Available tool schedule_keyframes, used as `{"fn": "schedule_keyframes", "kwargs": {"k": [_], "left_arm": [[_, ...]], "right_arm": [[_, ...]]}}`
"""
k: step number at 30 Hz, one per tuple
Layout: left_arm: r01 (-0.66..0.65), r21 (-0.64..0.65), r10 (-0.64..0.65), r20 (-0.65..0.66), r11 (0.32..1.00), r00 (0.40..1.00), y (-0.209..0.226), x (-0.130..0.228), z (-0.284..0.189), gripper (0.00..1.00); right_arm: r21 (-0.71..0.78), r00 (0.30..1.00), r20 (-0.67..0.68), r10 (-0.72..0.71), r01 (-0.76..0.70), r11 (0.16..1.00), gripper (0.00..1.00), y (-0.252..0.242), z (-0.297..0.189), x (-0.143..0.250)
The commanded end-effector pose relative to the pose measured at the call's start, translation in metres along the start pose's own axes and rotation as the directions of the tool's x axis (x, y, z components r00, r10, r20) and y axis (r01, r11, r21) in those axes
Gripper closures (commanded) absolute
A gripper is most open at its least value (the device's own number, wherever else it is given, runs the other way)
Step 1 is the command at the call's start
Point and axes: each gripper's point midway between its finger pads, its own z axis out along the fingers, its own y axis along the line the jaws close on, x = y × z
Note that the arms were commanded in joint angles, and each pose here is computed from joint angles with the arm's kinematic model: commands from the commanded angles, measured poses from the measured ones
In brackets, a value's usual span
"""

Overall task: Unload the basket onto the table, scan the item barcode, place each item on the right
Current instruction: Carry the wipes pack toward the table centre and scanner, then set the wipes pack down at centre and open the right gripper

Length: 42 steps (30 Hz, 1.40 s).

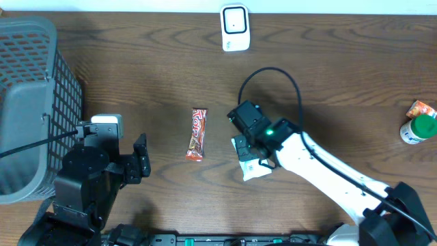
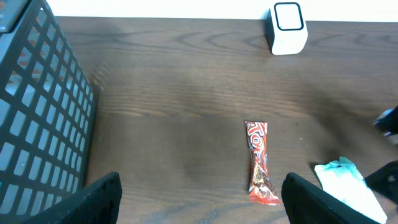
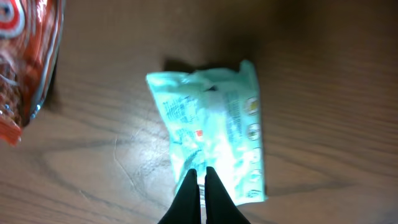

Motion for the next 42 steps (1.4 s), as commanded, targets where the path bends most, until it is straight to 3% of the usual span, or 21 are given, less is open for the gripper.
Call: {"fn": "schedule_keyframes", "kwargs": {"k": [1,7,12,17,23,28,31,42], "left_arm": [[0.001,-0.006,-0.001,0.017,1.0,1.0,0.002,-0.005,-0.004,0.17],[0.001,-0.006,-0.001,0.017,1.0,1.0,0.002,-0.005,-0.004,0.17],[0.001,-0.006,-0.001,0.017,1.0,1.0,0.002,-0.005,-0.004,0.17],[0.001,-0.006,-0.001,0.017,1.0,1.0,0.002,-0.005,-0.004,0.18],[0.001,-0.006,-0.001,0.017,1.0,1.0,0.002,-0.005,-0.004,0.17],[0.001,-0.006,-0.001,0.017,1.0,1.0,0.002,-0.005,-0.004,0.17],[0.001,-0.006,-0.001,0.017,1.0,1.0,0.002,-0.005,-0.004,0.17],[0.001,-0.006,-0.001,0.017,1.0,1.0,0.002,-0.005,-0.004,0.17]], "right_arm": [[0.051,1.0,-0.018,0.006,-0.006,0.999,0.99,-0.013,0.011,0.002],[0.062,0.986,-0.152,0.075,-0.066,0.996,0.99,-0.013,0.045,0.035],[0.004,0.987,-0.158,0.036,-0.036,0.999,0.99,0.007,0.044,0.039],[-0.153,0.983,-0.183,-0.034,0.006,0.988,0.99,0.048,0.04,0.048],[0.037,0.994,-0.094,0.057,-0.054,0.998,0.99,0.019,0.043,0.036],[-0.265,1.0,-0.014,0.02,-0.023,0.964,0.99,0.059,0.041,-0.007],[-0.351,0.999,0.017,0.028,-0.02,0.936,0.99,0.072,0.04,-0.021],[-0.195,0.998,-0.058,0.039,-0.05,0.98,0.99,0.039,0.095,-0.009]]}}
